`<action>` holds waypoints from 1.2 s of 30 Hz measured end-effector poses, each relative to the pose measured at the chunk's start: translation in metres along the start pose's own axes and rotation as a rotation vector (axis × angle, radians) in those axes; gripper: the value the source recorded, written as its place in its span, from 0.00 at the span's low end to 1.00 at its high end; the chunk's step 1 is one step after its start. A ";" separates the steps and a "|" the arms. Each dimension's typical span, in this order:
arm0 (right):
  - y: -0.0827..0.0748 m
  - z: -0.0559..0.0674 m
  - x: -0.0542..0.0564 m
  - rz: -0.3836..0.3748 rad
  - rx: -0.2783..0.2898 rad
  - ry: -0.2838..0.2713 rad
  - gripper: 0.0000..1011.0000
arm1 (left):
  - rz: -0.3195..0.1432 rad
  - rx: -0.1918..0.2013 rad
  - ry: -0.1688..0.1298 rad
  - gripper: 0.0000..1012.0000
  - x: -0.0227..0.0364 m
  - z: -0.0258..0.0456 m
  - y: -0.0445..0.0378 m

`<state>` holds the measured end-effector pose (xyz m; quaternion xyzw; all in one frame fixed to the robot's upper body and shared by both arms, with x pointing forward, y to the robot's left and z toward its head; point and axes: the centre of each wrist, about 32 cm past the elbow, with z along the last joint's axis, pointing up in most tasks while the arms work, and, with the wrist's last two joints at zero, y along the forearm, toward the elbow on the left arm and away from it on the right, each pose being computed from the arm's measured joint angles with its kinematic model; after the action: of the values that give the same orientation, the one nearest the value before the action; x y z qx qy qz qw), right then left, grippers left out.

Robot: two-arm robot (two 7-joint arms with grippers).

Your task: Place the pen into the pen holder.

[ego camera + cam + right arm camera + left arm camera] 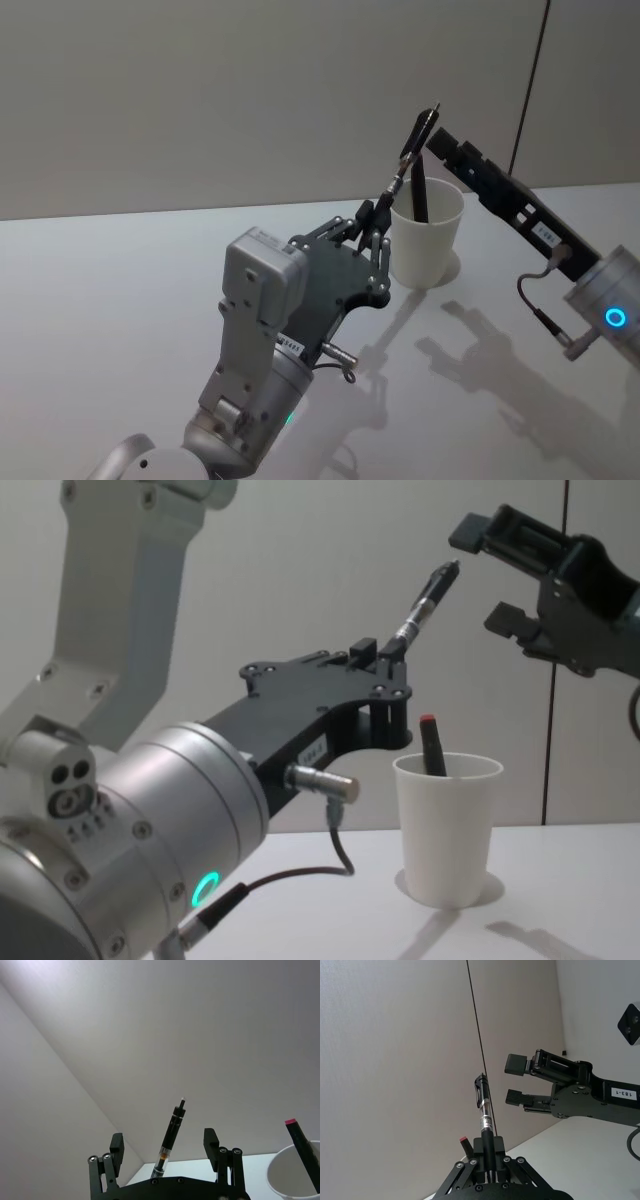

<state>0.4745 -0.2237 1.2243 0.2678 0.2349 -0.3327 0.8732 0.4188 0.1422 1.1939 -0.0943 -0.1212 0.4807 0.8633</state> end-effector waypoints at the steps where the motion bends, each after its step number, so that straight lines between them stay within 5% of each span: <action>1: 0.000 0.000 0.000 0.001 0.002 0.007 0.99 | 0.000 0.000 0.000 0.11 0.0000 0.0000 0.0000; 22: 0.010 -0.011 0.003 -0.032 0.031 0.297 0.99 | 0.000 0.000 0.000 0.11 0.0000 0.0000 0.0000; 27: 0.018 -0.017 0.002 -0.065 0.010 0.392 0.99 | 0.000 0.000 0.000 0.11 0.0000 0.0000 0.0000; 36: 0.032 -0.026 -0.003 -0.078 -0.028 0.481 0.99 | 0.000 0.000 0.000 0.11 0.0000 0.0000 0.0000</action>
<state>0.4892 -0.1860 1.2163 0.3178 0.4510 -0.2895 0.7822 0.4187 0.1422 1.1939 -0.0943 -0.1212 0.4808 0.8633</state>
